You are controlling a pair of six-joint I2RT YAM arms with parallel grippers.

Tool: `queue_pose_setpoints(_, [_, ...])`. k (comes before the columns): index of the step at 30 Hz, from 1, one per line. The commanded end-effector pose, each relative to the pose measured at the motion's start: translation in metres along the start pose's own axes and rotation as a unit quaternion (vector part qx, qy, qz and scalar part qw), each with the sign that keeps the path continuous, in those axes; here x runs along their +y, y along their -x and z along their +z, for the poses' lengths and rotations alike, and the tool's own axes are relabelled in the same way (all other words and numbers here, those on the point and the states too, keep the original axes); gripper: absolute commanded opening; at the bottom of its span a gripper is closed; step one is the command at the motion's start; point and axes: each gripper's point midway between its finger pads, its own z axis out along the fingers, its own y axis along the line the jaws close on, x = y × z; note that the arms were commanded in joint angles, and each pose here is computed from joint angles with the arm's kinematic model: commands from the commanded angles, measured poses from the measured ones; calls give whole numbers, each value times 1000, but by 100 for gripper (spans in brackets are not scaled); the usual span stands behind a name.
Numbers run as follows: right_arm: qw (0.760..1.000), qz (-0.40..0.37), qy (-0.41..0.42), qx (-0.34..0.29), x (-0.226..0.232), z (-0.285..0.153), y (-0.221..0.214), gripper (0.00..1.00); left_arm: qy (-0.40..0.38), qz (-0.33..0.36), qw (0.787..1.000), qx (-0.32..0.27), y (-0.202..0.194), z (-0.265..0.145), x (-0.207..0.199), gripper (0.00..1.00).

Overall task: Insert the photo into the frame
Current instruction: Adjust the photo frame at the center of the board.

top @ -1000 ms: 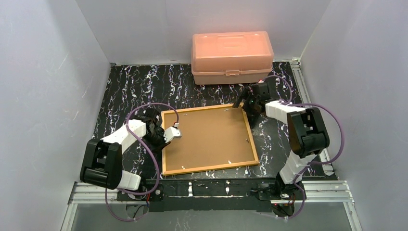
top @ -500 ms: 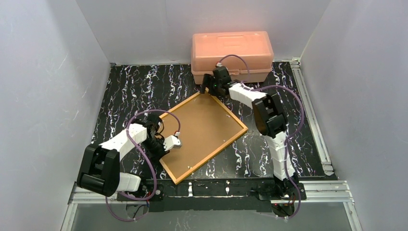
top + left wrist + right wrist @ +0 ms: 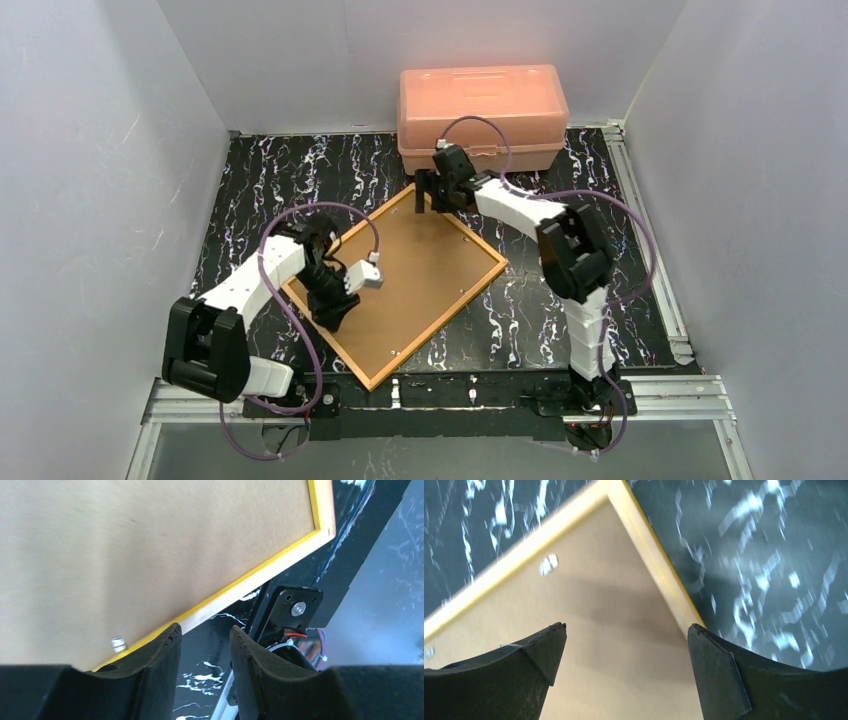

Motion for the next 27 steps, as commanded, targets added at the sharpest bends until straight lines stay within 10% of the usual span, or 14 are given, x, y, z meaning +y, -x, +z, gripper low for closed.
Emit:
queue_pose_setpoints(1, [998,13,-47,-48,-20,-79,11,99,7,-4,998,-58,30,-41,4,40])
queue_pose_setpoints(14, [986,159,-40,7,-60,-163,-106,99,172,-292,934,-116,-4,-130,217,27])
queue_pose_setpoints(27, [973,227,3,34,-62,-160,-157,99,150,-335,927,-71,-39,-67,220,15])
